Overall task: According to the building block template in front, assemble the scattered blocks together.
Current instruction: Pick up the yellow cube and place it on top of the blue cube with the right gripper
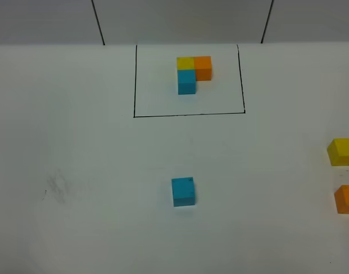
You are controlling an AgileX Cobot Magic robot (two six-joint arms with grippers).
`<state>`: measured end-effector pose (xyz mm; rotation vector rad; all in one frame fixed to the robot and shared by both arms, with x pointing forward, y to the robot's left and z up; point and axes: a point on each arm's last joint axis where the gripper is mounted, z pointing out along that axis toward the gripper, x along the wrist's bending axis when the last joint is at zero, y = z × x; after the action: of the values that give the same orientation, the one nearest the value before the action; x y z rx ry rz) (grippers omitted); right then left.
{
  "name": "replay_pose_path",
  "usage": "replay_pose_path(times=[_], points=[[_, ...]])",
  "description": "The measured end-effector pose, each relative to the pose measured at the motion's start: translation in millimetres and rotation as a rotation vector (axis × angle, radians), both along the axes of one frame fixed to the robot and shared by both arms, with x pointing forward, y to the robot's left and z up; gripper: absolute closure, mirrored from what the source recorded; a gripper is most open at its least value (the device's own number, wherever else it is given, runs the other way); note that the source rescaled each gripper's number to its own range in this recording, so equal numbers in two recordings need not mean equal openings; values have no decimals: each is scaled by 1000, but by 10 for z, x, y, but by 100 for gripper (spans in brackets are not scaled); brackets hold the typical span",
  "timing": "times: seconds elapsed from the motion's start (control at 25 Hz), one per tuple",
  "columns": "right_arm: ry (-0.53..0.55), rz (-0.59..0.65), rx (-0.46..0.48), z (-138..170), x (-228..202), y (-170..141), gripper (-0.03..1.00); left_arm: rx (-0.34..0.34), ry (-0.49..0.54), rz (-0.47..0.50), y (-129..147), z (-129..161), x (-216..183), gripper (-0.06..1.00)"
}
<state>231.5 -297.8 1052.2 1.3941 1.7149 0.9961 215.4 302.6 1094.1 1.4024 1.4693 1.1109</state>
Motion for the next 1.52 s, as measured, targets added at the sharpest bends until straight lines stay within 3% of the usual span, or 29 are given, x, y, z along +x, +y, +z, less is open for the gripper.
replay_pose_path(times=[0.4,1.52], points=[[0,0,0,0,0,0,97,-17,166,34,8,-397,161,30],[0,0,0,0,0,0,97,-13,168,3,11,-404,165,30]])
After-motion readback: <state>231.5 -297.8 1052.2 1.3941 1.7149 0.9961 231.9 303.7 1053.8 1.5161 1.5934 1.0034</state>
